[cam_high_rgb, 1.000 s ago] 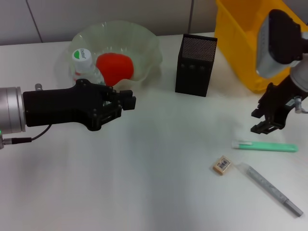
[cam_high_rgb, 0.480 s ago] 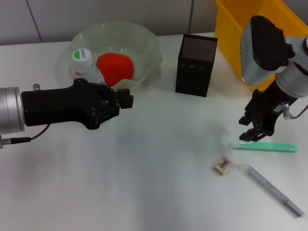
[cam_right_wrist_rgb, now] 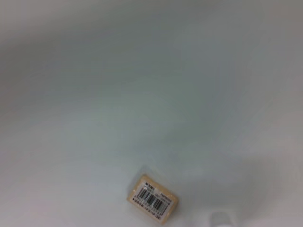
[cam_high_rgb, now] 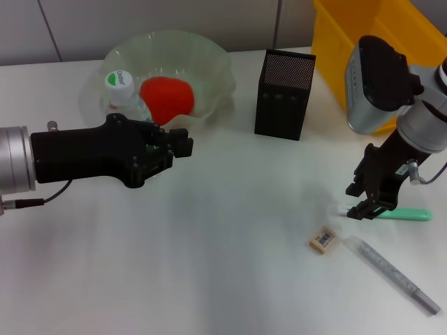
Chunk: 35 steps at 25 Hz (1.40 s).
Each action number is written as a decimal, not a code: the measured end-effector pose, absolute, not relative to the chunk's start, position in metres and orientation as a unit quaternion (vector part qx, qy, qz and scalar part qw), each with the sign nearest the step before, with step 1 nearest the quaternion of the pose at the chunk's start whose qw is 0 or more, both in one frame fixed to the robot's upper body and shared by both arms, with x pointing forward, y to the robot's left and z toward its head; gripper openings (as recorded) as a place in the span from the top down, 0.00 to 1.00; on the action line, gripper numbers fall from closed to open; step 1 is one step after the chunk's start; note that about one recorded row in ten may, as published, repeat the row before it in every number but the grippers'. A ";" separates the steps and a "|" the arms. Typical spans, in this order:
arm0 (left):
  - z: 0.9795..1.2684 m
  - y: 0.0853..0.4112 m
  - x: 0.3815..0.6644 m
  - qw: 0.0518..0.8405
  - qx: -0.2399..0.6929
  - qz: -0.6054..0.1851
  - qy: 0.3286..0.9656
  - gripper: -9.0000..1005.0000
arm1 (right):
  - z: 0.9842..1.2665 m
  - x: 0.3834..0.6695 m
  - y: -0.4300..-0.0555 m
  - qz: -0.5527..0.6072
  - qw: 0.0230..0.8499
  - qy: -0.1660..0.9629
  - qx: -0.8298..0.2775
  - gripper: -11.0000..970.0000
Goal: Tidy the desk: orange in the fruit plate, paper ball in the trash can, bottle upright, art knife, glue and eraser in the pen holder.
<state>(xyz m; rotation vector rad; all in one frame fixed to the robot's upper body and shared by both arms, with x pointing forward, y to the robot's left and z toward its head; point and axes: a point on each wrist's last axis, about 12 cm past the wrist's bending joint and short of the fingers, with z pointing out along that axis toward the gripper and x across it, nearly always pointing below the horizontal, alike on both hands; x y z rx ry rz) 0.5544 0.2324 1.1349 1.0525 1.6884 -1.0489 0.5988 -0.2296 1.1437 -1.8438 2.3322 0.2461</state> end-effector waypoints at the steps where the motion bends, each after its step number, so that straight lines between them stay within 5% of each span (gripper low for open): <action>1: 1.135 0.233 0.554 0.432 0.422 -0.421 0.677 0.85 | 1.144 0.599 -0.230 0.082 0.079 0.779 -0.616 0.58; 35: 1.130 0.235 0.550 0.425 0.415 -0.427 0.681 0.85 | 1.129 0.597 -0.236 0.081 0.070 0.790 -0.603 0.59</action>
